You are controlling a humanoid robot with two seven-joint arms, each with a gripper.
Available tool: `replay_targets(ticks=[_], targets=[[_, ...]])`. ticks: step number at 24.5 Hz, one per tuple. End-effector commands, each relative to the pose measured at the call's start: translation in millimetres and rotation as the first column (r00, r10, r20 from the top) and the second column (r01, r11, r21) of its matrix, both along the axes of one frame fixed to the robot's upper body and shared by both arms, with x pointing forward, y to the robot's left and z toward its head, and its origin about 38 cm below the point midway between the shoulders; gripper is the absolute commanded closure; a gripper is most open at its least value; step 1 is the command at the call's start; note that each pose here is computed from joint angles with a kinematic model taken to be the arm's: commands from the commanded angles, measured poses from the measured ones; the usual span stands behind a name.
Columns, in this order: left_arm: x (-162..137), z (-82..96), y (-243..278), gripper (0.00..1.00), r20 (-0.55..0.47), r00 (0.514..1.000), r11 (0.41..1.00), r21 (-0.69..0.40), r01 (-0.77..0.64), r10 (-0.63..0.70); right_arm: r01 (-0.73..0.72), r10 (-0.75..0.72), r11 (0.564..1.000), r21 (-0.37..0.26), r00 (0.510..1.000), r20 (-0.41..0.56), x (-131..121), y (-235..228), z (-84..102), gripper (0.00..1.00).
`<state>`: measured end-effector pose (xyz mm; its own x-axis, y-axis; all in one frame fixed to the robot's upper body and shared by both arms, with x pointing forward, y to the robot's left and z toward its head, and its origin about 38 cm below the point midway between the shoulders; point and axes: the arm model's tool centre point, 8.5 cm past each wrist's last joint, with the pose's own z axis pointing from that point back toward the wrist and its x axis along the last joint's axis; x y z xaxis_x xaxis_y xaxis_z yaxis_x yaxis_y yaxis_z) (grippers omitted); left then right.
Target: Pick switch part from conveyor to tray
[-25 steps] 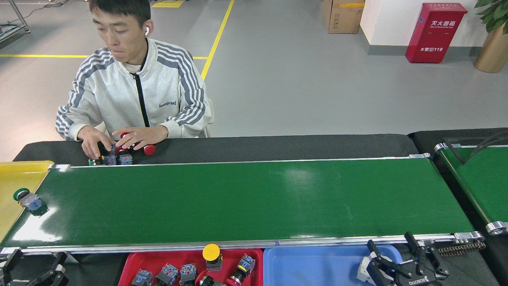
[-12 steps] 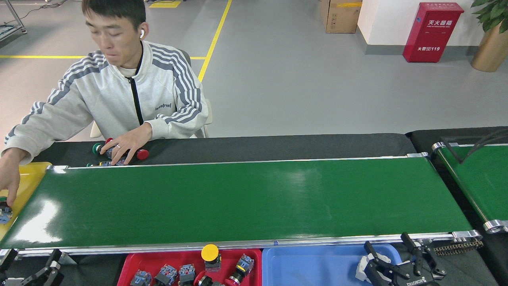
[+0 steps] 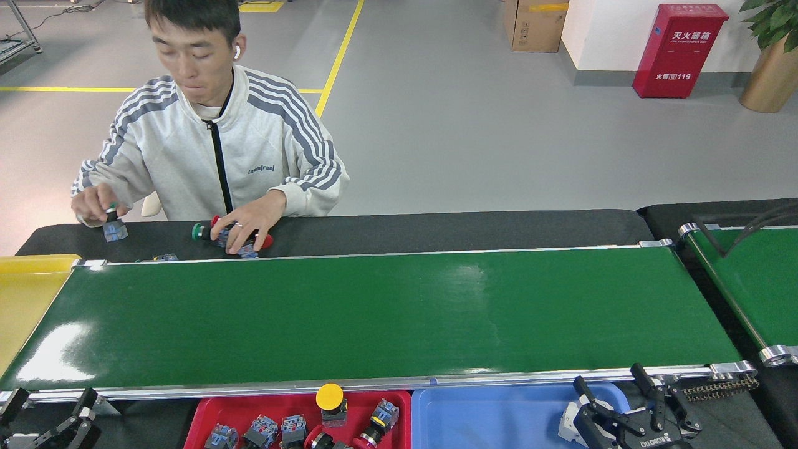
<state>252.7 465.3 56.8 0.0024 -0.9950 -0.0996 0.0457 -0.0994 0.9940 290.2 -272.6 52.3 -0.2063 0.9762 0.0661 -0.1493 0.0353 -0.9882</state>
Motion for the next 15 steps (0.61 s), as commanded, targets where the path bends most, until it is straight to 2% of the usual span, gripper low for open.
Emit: replay_targets(ticks=[1,15], targets=[[2,7.8,4,0.0,0.021,1.0,1.0,0.007,-0.003,0.003,0.126,-0.125,0.992,-0.02,0.992,0.032,3,-11,5.2,0.05],[-7,10.3,16,0.0,0.023,0.999,0.999,0.015,-0.041,0.04,0.084,-0.084,0.996,-0.004,0.996,0.037,-2,-6,2.5,0.02]])
